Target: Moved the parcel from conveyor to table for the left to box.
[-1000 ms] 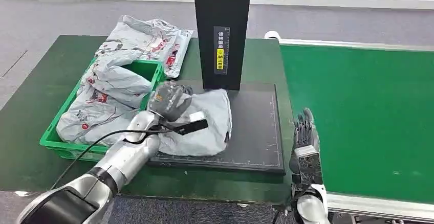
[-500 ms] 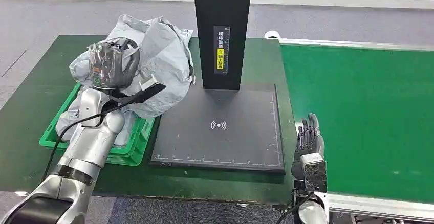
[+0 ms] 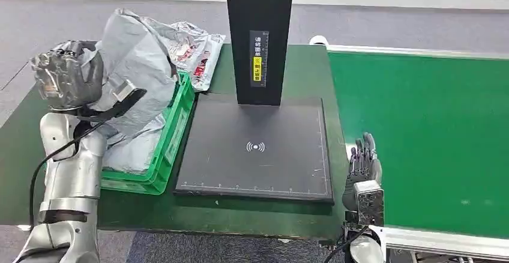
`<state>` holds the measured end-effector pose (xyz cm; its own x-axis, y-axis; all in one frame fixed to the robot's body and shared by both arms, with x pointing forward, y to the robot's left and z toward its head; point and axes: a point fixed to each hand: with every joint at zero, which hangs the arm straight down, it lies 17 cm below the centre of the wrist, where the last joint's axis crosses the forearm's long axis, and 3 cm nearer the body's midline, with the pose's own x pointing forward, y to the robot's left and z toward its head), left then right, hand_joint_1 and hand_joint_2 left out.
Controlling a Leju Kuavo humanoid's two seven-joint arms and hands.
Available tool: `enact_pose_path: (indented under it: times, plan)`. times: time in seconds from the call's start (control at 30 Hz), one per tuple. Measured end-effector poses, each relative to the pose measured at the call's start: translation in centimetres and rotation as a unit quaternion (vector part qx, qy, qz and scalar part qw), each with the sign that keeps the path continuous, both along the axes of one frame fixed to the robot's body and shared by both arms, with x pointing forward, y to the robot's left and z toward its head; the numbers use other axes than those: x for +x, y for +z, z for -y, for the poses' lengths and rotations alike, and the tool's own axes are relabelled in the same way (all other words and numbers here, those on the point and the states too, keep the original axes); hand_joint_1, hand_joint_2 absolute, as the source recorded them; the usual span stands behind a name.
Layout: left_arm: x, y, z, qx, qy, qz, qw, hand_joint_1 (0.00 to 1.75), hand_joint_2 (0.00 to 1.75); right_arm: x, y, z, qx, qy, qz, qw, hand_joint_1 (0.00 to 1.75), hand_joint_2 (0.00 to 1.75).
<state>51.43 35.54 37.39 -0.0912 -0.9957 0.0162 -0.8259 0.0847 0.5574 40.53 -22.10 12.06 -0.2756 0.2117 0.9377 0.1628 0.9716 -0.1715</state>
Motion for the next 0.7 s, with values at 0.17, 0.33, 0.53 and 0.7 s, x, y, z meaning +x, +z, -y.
enact_pose_path:
  times: [0.17, 0.33, 0.53, 0.7]
  plan:
    - [1.2, -2.5, -4.4, -0.033, 0.100, -0.048, 0.993, 1.75, 1.75, 0.0, 0.0, -0.4, -0.003, -0.001, -0.004, 1.000, 0.00, 0.00]
    - [3.2, -6.7, -5.8, -0.045, 0.129, -0.112, 0.984, 0.00, 1.75, 0.1, 0.0, -0.5, -0.004, 0.000, -0.004, 1.000, 0.00, 0.00]
    - [7.6, -15.8, -4.1, -0.051, 0.074, -0.295, 0.951, 0.00, 1.75, 0.8, 0.5, -1.0, 0.000, 0.014, -0.005, 1.000, 0.00, 0.00]
    - [8.3, -21.6, -1.2, -0.056, -0.011, -0.397, 0.916, 0.00, 1.75, 1.2, 0.8, -1.6, 0.000, 0.031, -0.003, 0.999, 0.00, 0.00]
